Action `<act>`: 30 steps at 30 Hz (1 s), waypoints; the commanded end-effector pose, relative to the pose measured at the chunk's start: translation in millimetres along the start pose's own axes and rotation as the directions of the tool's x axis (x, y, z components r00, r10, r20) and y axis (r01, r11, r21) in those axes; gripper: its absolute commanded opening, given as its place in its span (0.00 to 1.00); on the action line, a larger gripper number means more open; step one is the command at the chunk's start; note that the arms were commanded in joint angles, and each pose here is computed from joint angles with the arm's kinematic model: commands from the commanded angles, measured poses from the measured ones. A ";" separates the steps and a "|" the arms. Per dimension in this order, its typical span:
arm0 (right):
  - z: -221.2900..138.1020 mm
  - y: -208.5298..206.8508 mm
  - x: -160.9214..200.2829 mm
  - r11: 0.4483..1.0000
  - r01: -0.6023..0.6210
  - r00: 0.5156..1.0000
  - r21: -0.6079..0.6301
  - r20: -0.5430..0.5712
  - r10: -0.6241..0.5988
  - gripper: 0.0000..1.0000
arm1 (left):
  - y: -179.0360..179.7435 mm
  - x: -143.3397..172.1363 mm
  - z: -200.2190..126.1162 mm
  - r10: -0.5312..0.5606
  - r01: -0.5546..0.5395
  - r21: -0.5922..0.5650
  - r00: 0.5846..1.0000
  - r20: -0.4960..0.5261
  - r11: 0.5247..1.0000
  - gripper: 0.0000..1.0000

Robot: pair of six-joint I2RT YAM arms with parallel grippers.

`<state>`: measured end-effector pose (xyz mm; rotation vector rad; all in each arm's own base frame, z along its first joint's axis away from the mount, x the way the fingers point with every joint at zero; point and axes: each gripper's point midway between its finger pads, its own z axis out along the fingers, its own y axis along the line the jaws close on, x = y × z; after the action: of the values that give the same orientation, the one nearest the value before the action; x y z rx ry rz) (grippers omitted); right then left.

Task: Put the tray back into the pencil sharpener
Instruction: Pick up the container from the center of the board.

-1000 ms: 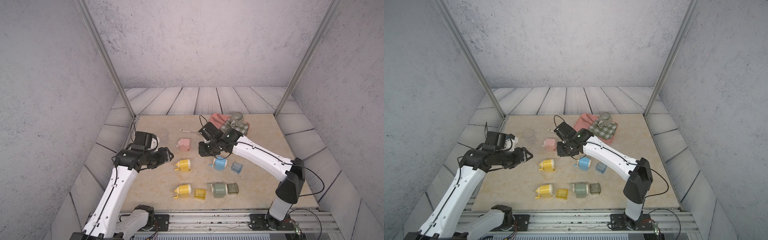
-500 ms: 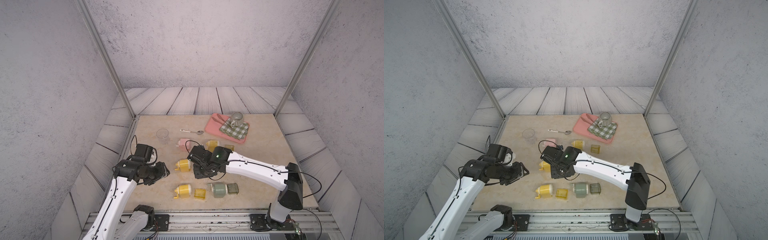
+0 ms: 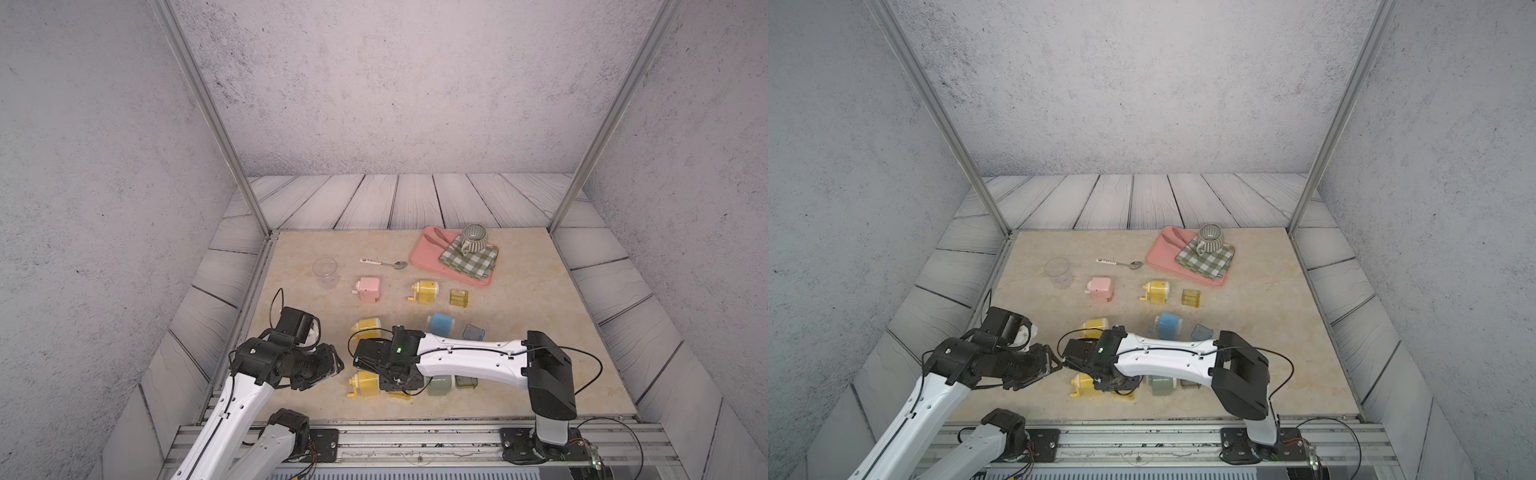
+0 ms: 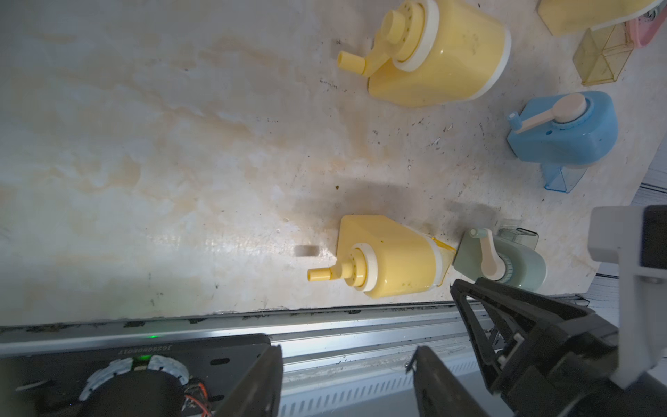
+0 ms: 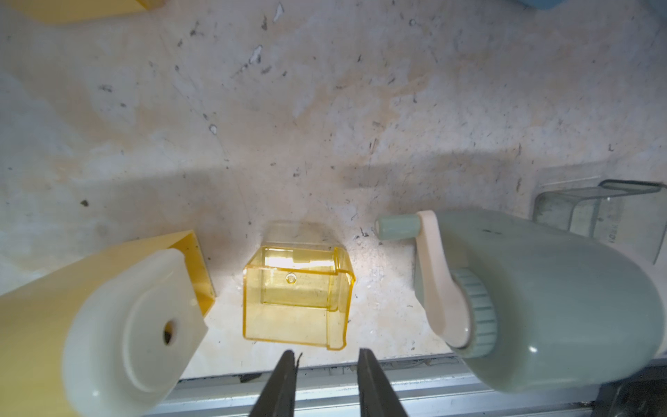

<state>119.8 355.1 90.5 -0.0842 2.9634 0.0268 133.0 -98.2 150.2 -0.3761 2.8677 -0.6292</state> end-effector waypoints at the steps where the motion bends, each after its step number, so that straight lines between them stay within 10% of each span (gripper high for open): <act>1: -5.4 -11.8 -0.8 0.997 -0.038 0.999 0.062 0.025 0.037 0.37 | 11.3 6.4 0.9 -0.006 0.005 -0.052 1.000 -0.006 0.999 0.62; 30: 40.1 -23.8 11.3 0.988 -0.120 0.988 0.101 -0.087 0.128 0.31 | 9.2 6.1 13.3 0.026 -0.027 -0.051 0.999 -0.019 0.998 0.61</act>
<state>117.8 331.8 53.9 0.0931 3.0341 -0.1010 128.7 -97.2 136.7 -0.3516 2.9008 -0.5706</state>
